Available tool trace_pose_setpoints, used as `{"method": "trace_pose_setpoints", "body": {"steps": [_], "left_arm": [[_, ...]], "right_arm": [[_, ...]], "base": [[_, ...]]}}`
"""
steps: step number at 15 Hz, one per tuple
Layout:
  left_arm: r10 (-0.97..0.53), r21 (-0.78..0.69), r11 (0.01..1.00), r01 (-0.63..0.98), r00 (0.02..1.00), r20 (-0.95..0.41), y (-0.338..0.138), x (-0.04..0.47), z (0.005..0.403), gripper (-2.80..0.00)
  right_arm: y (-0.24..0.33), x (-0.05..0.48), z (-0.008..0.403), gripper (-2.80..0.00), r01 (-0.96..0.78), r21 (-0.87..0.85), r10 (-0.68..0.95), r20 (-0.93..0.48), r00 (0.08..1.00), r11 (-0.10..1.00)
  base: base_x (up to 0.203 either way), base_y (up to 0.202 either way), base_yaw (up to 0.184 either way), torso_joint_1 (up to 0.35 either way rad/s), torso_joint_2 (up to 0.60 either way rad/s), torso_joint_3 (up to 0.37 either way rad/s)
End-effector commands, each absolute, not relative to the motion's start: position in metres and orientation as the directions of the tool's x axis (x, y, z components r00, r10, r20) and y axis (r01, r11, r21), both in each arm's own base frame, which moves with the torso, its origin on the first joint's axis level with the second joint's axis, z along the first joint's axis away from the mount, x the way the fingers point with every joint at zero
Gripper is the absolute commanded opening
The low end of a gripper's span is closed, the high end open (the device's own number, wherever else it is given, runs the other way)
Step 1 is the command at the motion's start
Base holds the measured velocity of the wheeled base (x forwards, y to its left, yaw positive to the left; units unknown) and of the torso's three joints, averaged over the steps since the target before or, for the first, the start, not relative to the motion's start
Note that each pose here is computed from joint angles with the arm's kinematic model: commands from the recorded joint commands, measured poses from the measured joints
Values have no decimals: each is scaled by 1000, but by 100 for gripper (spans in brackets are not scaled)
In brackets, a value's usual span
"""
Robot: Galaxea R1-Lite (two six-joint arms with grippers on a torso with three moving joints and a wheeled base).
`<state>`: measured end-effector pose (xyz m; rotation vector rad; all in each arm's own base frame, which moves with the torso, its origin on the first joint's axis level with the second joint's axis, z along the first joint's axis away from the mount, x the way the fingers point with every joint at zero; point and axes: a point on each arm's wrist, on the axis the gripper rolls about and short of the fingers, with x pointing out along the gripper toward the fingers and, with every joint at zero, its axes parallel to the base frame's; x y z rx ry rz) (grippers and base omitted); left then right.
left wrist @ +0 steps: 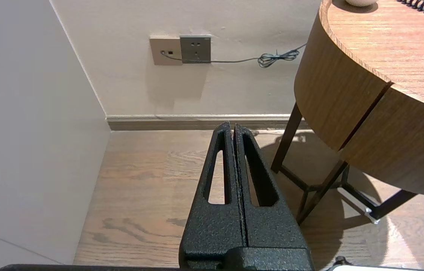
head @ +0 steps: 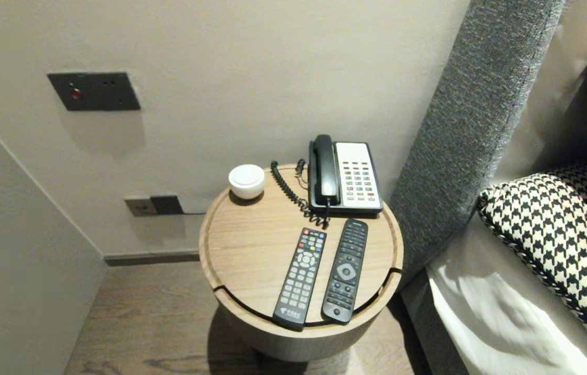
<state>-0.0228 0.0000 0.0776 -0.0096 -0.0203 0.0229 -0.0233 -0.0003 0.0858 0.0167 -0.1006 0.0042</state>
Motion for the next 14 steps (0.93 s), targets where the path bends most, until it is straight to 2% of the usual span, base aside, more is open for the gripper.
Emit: {"method": "trace_pose_setpoints", "body": {"steps": [1, 14], "left_arm": [[25, -9, 1000, -24, 999, 23, 0, -23, 78, -280], [25, -11, 1000, -24, 999, 23, 0, -23, 78, -280]], "right_arm": [[0, -20, 76, -280, -6, 17, 5, 69, 998, 1000], [0, -20, 76, -280, -3, 23, 2, 66, 998, 1000]], "base": [[0, 0, 0, 0, 0, 0], [0, 0, 0, 0, 0, 0]]}}
